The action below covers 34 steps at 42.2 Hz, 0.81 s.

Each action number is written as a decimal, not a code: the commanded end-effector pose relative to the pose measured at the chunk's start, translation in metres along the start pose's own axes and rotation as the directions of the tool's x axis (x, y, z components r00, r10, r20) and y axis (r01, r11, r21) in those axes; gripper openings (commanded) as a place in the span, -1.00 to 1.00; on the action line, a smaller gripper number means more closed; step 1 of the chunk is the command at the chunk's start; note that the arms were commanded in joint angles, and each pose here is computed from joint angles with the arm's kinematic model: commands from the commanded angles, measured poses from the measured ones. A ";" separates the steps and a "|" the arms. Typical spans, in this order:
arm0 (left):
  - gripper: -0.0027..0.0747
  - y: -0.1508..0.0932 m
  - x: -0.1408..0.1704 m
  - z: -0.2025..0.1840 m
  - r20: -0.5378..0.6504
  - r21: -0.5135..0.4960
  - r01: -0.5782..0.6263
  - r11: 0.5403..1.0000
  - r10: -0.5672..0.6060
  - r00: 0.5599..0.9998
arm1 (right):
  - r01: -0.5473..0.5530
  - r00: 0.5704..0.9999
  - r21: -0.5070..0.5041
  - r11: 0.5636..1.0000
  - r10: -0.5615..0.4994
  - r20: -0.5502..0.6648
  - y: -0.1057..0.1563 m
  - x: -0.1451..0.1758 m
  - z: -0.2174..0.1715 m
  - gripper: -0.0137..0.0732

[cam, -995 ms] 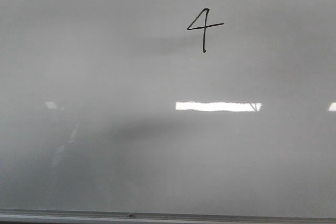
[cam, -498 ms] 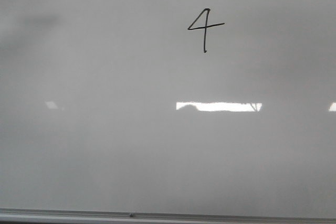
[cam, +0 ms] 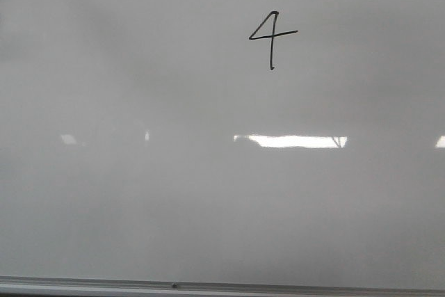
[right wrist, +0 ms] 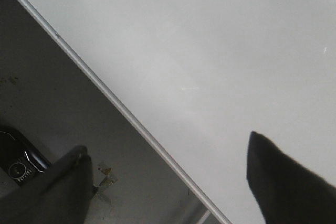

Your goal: Write number 4 on whiteboard

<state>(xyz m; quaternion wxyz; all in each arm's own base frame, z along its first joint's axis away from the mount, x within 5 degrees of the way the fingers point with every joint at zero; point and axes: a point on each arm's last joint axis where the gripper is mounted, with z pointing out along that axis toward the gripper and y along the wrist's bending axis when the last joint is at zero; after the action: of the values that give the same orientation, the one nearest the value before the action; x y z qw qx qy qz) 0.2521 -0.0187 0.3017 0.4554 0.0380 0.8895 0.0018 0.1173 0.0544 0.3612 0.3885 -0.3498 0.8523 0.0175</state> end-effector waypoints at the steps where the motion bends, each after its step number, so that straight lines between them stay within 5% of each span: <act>1: -0.98 -0.001 -0.010 0.004 0.228 0.028 0.027 0.999 -0.032 0.973 | 0.001 0.996 0.045 0.999 -0.005 0.092 -0.005 -0.010 -0.008 0.72; 13: -0.98 -0.005 0.001 0.041 0.358 0.065 0.044 0.997 -0.065 0.931 | 0.001 0.996 0.045 0.999 -0.005 0.092 -0.005 -0.010 -0.008 0.72; 28: -0.97 -0.008 0.014 0.075 0.328 0.073 0.044 0.996 -0.066 0.942 | 0.001 0.996 0.044 0.999 -0.005 0.091 -0.005 -0.010 -0.008 0.72; 34: -0.65 -0.008 0.017 0.081 0.311 0.073 0.044 0.996 -0.065 0.948 | 0.001 0.996 0.045 0.999 -0.005 0.092 -0.005 -0.010 -0.008 0.72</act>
<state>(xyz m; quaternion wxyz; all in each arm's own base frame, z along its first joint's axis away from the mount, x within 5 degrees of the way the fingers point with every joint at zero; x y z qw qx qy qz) 0.3022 -0.0281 0.2227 0.5459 0.0383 0.8361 -0.0370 0.1177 0.0547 0.3617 0.3922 -0.3492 0.8508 0.0177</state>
